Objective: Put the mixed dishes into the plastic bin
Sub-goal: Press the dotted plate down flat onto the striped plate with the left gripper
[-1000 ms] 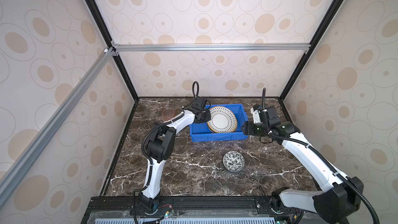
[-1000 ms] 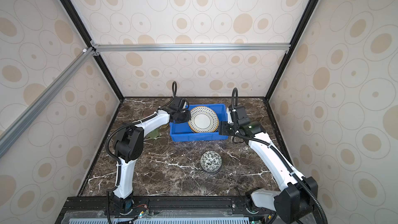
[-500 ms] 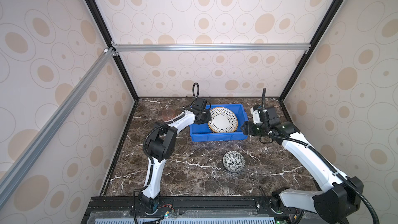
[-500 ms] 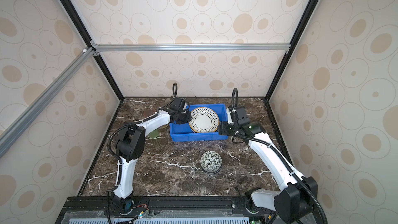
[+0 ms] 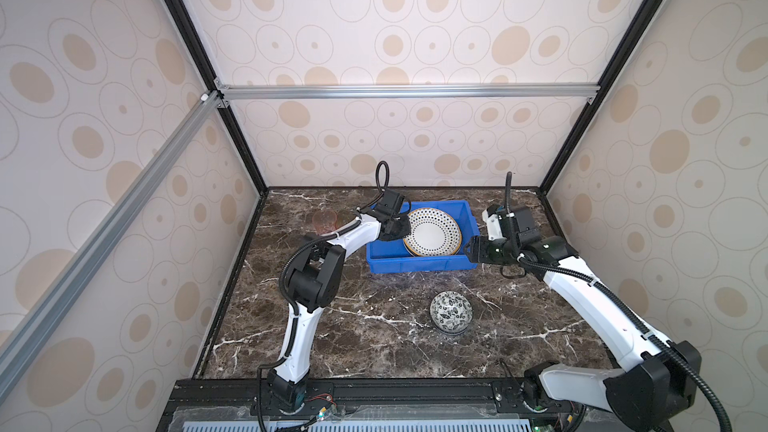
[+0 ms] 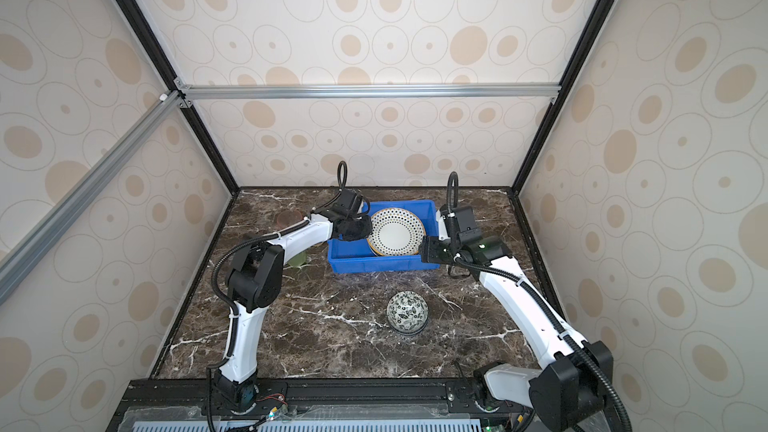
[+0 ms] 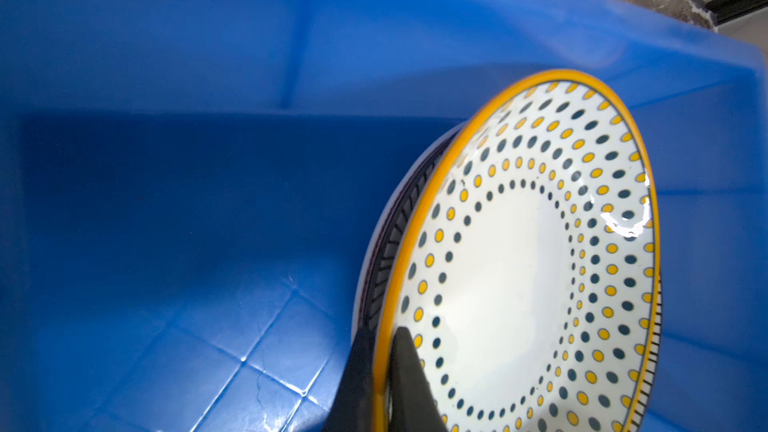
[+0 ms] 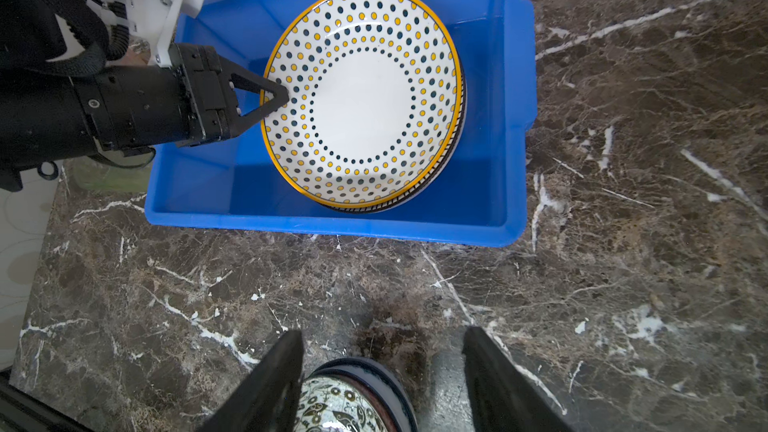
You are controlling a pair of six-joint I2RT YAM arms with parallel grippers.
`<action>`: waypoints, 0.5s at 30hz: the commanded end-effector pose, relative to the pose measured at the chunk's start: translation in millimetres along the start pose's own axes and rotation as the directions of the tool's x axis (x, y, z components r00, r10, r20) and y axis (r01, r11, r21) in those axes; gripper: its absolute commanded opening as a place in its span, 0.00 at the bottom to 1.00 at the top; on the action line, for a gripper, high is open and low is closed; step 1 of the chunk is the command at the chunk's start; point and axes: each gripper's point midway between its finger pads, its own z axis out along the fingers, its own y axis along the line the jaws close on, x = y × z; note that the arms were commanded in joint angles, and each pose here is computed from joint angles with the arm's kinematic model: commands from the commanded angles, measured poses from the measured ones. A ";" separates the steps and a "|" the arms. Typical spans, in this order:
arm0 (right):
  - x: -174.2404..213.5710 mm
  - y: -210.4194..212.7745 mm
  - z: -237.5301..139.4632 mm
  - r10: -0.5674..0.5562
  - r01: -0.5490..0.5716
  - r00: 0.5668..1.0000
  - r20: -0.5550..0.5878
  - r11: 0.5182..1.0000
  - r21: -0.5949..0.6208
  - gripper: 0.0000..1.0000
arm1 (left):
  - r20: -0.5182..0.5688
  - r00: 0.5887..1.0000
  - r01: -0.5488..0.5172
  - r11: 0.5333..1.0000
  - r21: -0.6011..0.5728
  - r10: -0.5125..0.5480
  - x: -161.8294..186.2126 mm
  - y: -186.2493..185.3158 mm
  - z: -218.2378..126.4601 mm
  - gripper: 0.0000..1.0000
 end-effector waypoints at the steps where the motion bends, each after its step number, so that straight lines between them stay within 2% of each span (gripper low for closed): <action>1: 5.7 -3.2 -5.9 0.015 -0.015 1.000 -0.005 1.000 0.001 0.65 | -0.054 0.998 -0.039 0.999 -0.016 0.038 20.0 -5.5 12.7 0.10; 15: 8.8 -1.9 -5.1 0.021 -0.021 1.000 -0.019 1.000 -0.008 0.65 | -0.066 0.996 -0.064 0.996 -0.055 0.060 26.0 -3.1 13.8 0.15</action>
